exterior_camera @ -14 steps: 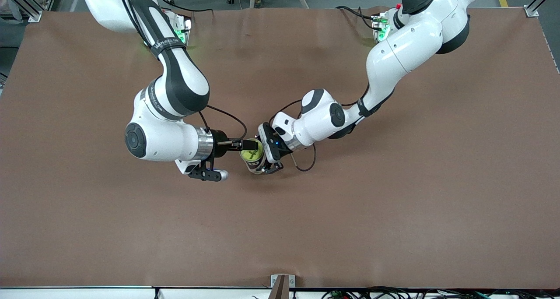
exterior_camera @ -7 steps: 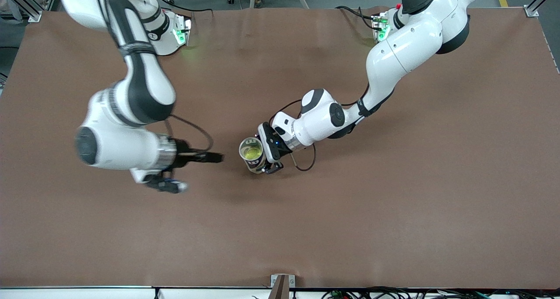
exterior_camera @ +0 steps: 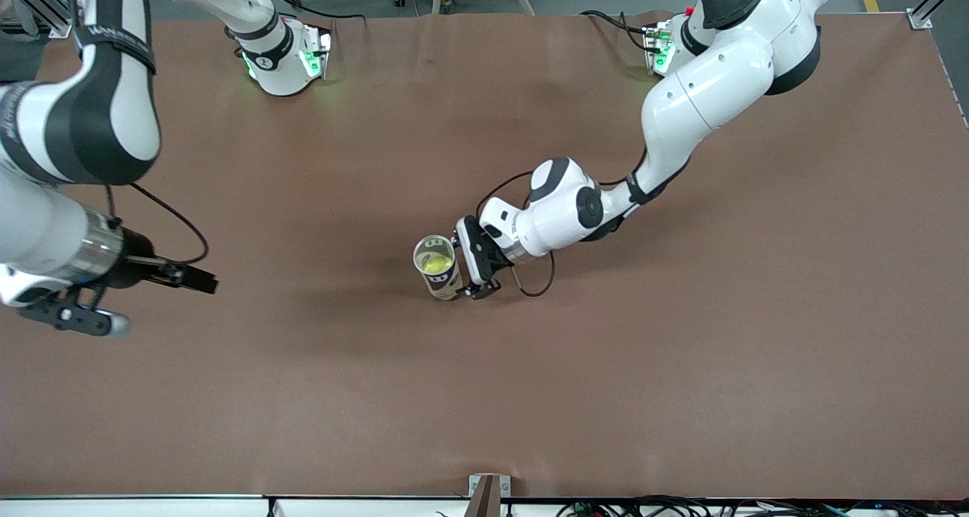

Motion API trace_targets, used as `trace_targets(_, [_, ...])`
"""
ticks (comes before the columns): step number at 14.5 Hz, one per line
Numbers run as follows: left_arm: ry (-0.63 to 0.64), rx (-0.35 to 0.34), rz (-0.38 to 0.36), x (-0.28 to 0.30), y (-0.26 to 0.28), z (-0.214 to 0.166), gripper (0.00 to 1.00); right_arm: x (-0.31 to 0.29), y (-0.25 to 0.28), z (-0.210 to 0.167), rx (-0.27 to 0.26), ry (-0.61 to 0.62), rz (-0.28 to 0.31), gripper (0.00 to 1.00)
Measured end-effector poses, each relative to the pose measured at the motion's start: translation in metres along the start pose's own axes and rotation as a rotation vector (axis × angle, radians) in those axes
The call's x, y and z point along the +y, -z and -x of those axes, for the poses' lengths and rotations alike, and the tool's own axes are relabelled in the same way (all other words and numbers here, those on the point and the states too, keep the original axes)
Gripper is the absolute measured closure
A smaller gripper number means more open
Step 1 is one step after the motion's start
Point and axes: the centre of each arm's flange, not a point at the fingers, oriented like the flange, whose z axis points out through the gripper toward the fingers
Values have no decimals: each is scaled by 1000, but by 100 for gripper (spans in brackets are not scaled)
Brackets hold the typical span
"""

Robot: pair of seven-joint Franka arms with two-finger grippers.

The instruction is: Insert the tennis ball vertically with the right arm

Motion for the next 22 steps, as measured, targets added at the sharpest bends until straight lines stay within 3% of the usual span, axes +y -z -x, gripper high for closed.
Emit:
trace_targets(6, [122,-187,106,-48,87,-1,0,76,47,0,61,33,-11,0])
trace_targets(8, [204,-267,102,-65,118,-4,0,91,66,6,86,94,37,0])
trace_targets(11, [383,-399,23,-81,164,-12,0,97,91,21,117,143,59,0])
trace_targets(13, [529,-450,-46,-89,195,-19,0,106,94,27,115,176,60,0])
trace_targets(18, [872,-488,-252,-129,294,0,0,106,85,48,102,202,62,0])
trace_targets(22, [994,-514,-421,-130,348,-3,0,109,83,82,84,186,66,0])
